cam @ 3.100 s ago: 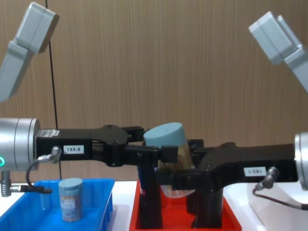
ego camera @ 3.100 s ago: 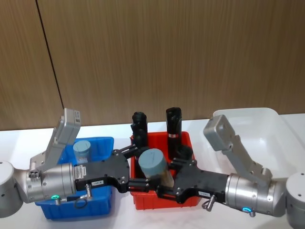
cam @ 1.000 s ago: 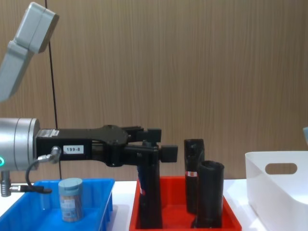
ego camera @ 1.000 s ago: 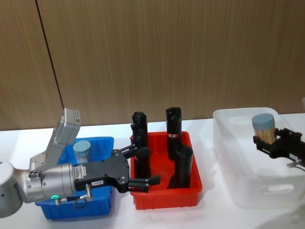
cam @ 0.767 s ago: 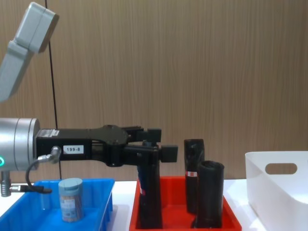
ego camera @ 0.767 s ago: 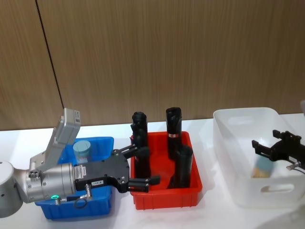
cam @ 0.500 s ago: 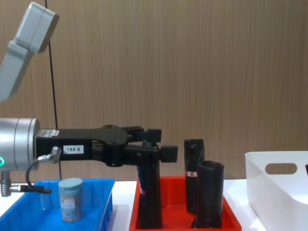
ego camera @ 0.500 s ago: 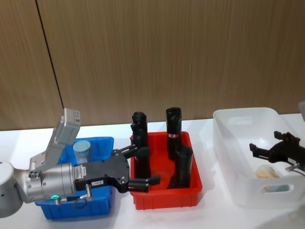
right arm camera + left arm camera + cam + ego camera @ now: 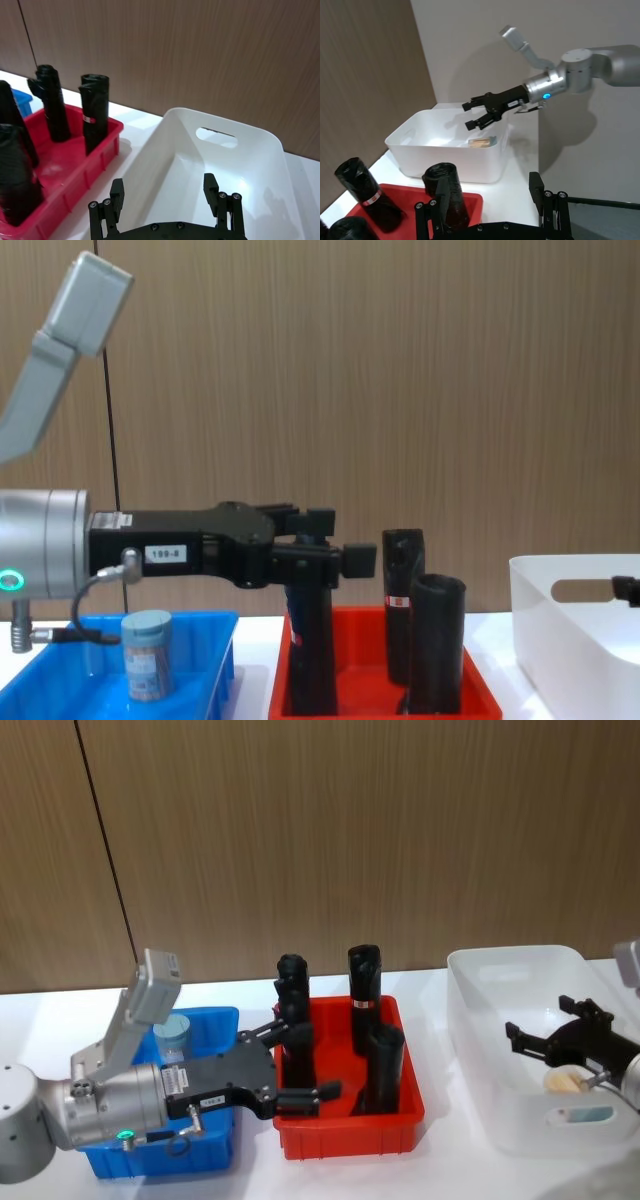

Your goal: Pick the cotton swabs from the blue box and place them into the white box.

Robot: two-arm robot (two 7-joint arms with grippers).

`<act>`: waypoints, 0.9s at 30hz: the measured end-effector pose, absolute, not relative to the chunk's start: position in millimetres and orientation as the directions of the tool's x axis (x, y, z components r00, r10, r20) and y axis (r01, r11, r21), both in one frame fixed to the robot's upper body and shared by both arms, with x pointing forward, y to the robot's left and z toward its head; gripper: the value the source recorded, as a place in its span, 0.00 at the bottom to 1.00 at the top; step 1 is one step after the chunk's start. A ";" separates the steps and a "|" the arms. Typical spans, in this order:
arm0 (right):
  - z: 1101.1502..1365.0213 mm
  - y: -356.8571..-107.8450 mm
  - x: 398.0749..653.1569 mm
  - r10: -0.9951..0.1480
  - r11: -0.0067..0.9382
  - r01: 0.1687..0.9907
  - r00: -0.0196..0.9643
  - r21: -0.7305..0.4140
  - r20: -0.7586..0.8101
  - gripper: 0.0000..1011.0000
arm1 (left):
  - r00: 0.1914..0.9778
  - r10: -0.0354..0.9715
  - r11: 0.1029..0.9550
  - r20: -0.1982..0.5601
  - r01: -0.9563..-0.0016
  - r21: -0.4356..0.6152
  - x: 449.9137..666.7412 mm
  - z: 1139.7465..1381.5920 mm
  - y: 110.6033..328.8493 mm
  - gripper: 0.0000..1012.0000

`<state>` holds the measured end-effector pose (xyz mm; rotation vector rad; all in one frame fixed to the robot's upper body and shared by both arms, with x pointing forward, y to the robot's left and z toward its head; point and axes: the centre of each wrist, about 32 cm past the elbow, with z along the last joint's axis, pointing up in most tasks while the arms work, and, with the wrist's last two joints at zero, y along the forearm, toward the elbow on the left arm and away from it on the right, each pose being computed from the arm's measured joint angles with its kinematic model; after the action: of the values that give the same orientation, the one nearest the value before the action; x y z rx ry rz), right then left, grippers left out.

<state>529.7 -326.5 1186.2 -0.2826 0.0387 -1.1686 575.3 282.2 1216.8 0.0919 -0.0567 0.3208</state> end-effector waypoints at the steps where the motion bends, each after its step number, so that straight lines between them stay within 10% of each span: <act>1: 1185.3 -321.7 526.2 -0.911 0.362 0.904 0.395 -0.227 0.117 0.99 | 0.943 0.325 0.940 0.074 -0.330 0.082 574.1 1216.5 280.6 0.99; 27: 1186.0 -246.2 455.2 -0.936 0.349 0.937 0.347 0.021 0.063 0.99 | 0.827 0.543 0.827 0.148 -0.557 0.075 550.5 1209.7 252.9 0.99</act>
<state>455.2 -246.2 1186.0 -0.0194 -0.0678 -1.2149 550.5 252.9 1209.7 0.1163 -0.1220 0.5854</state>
